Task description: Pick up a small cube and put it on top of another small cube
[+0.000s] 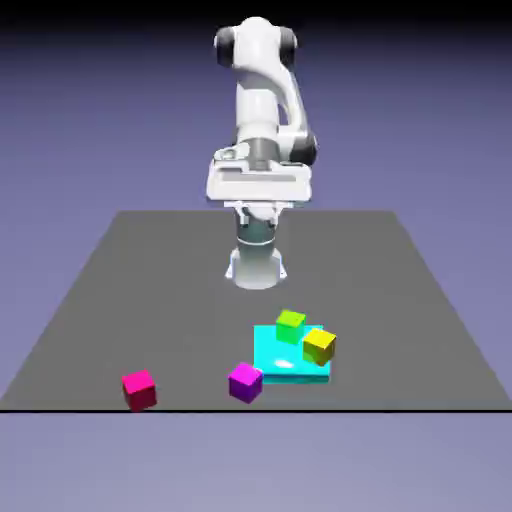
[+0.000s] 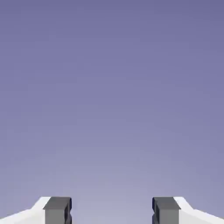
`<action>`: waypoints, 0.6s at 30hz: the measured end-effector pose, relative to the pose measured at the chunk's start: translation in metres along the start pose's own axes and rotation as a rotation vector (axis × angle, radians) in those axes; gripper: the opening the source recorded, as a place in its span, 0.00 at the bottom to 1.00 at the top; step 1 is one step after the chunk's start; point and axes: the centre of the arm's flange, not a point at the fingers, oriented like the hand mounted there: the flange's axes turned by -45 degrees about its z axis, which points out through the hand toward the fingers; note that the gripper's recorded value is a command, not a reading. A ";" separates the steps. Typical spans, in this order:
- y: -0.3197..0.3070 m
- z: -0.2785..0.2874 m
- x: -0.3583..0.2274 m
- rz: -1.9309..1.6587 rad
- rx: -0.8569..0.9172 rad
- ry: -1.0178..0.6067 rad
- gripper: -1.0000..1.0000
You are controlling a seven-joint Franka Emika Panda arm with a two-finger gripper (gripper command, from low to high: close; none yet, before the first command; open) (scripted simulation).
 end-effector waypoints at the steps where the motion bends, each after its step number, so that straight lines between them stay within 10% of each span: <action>1: 0.000 0.011 -0.001 0.021 -0.009 -0.033 0.50; 18: 0.015 0.202 -0.073 0.434 -0.175 -0.559 0.50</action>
